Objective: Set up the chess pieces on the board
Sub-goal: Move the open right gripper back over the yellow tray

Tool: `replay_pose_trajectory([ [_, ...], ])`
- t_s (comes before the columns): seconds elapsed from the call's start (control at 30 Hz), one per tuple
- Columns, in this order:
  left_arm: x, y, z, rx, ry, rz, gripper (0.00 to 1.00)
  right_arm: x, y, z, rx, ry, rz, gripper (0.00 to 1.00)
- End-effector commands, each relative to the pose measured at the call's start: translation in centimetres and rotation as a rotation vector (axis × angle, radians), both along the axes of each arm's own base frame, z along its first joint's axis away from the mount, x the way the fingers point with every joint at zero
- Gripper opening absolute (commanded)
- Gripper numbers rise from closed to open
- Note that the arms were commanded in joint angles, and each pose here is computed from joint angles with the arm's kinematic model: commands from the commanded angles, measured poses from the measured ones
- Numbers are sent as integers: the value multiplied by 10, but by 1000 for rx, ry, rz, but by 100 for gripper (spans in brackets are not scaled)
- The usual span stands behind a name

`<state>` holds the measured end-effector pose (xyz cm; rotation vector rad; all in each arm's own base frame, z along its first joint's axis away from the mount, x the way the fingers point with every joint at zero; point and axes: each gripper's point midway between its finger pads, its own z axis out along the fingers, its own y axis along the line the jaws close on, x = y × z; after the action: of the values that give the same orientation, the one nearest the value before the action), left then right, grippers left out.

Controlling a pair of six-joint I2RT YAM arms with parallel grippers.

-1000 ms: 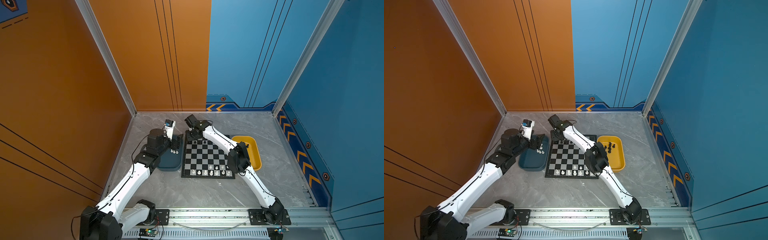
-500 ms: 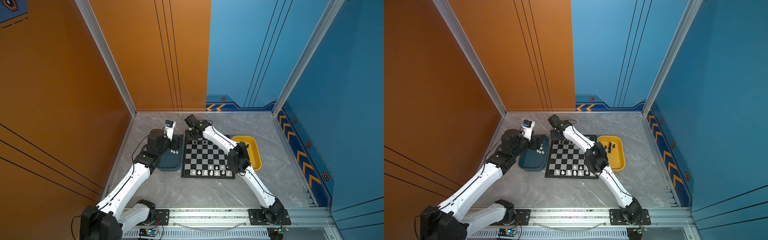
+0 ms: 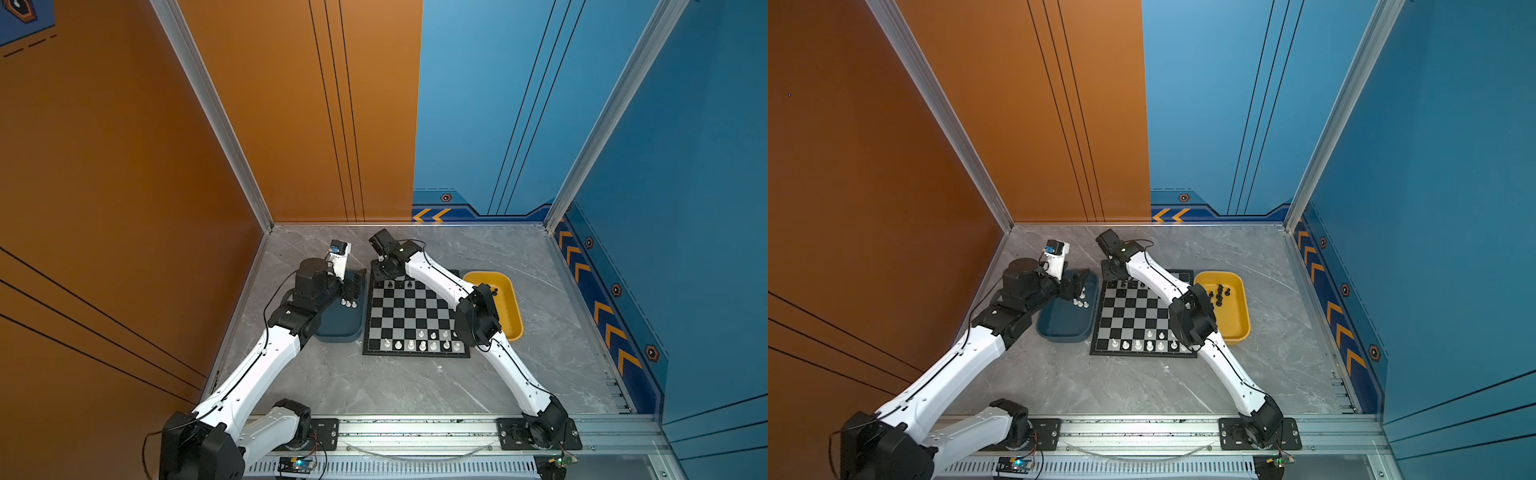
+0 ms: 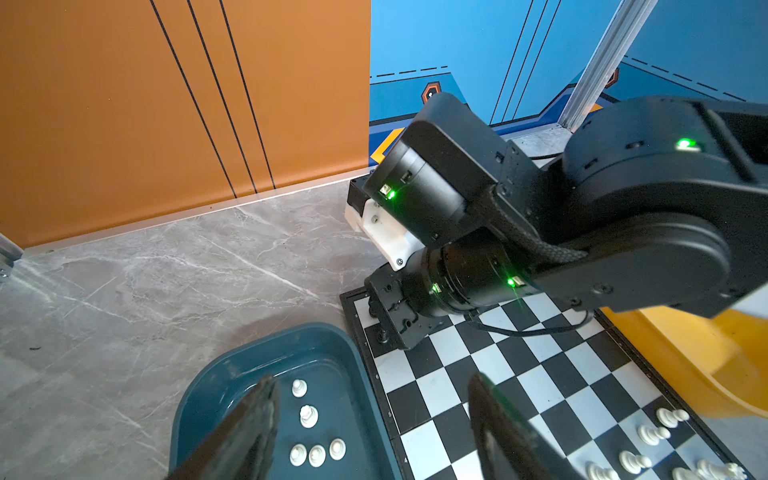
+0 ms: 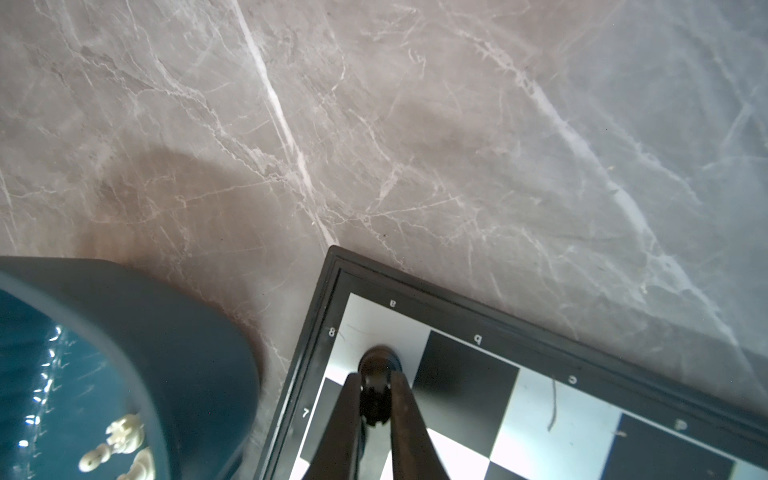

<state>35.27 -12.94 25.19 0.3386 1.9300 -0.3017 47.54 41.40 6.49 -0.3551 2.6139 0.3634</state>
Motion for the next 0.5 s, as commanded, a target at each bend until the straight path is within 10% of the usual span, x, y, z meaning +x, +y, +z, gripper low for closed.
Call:
replay_pose_trajectory([
  [0.0,0,5,0,15,-17,15,73,8,4,-5,4,-23,-8,17],
  [0.47,-1,5,1,13,-19,12,73,4,9,6,54,0,-1,40],
])
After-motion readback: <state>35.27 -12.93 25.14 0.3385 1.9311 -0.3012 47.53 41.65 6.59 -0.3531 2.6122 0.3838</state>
